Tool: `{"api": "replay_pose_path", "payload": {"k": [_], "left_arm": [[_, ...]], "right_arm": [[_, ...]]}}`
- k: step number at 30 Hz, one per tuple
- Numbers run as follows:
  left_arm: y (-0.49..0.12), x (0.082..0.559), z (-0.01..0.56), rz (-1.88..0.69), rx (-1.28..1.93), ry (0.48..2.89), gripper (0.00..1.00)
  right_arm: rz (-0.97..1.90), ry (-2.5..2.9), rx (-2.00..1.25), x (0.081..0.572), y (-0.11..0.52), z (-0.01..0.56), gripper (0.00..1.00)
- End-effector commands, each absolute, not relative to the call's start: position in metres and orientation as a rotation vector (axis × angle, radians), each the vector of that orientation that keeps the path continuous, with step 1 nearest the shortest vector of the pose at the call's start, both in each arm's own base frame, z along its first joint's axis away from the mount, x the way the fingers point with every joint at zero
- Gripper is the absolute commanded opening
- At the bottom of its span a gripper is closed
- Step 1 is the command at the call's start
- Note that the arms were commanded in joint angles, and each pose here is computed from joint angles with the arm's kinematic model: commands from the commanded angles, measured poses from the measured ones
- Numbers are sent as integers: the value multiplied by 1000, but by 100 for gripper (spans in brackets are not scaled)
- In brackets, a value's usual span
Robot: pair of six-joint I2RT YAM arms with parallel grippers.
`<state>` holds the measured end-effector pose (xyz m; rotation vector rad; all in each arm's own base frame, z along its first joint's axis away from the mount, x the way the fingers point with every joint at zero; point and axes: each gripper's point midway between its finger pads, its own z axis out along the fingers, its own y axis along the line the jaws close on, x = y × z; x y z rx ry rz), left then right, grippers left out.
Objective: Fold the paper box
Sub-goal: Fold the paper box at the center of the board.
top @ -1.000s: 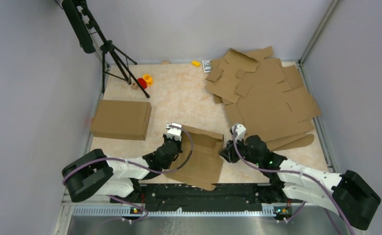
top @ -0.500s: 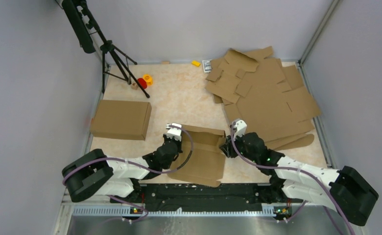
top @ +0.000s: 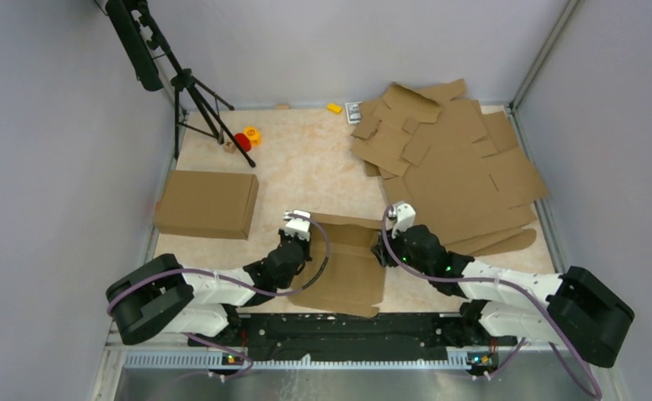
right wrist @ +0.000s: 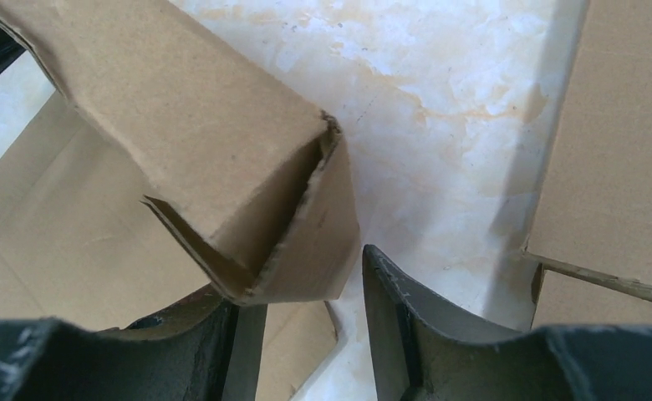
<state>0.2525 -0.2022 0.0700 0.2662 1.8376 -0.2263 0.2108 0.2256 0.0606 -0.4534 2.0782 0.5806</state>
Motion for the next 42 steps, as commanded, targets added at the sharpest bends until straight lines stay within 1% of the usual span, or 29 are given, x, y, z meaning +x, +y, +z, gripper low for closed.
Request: {"api": "replay_pose_path", "payload": {"k": [1, 2, 4, 5, 12, 13, 14, 16, 17, 18, 24, 28, 31, 32, 34, 38, 42], "left_arm": [[-214, 257, 85, -271, 243, 1800, 0], [-214, 257, 85, -271, 243, 1800, 0], [-214, 257, 85, -270, 244, 1800, 0], [-214, 258, 86, -270, 243, 1798, 0], [-215, 257, 86, -274, 242, 1799, 0], [-215, 257, 86, -275, 241, 1798, 0], [-215, 257, 85, -274, 242, 1799, 0], [-215, 258, 86, -274, 241, 1799, 0], [-215, 258, 86, -275, 243, 1799, 0], [-216, 258, 86, -274, 243, 1800, 0], [-216, 258, 85, -271, 233, 1803, 0], [-216, 258, 85, -270, 234, 1805, 0], [-216, 259, 85, -268, 234, 1806, 0], [-216, 259, 85, -267, 234, 1807, 0], [-216, 258, 85, -269, 233, 1807, 0], [-216, 259, 84, -267, 234, 1809, 0], [-216, 259, 85, -270, 233, 1807, 0]], "right_arm": [[572, 1978, -390, 230, 244, 93, 44], [560, 1978, -383, 231, 244, 94, 45], [528, 1989, -355, 233, 241, 92, 51], [515, 1994, -331, 234, 239, 92, 52], [466, 2004, -266, 237, 232, 88, 36], [473, 2006, -274, 236, 234, 87, 35], [487, 2004, -288, 235, 236, 87, 38], [522, 2006, -319, 231, 243, 87, 52], [538, 2008, -334, 228, 245, 87, 57], [557, 2011, -341, 226, 248, 87, 60], [632, 2004, -343, 213, 245, 94, 61], [654, 1980, -382, 202, 238, 99, 69], [681, 1954, -433, 192, 233, 102, 71], [686, 1947, -448, 190, 231, 104, 70], [695, 1930, -477, 186, 230, 106, 64], [765, 1876, -535, 176, 234, 114, 62], [799, 1853, -576, 172, 240, 115, 53]]}}
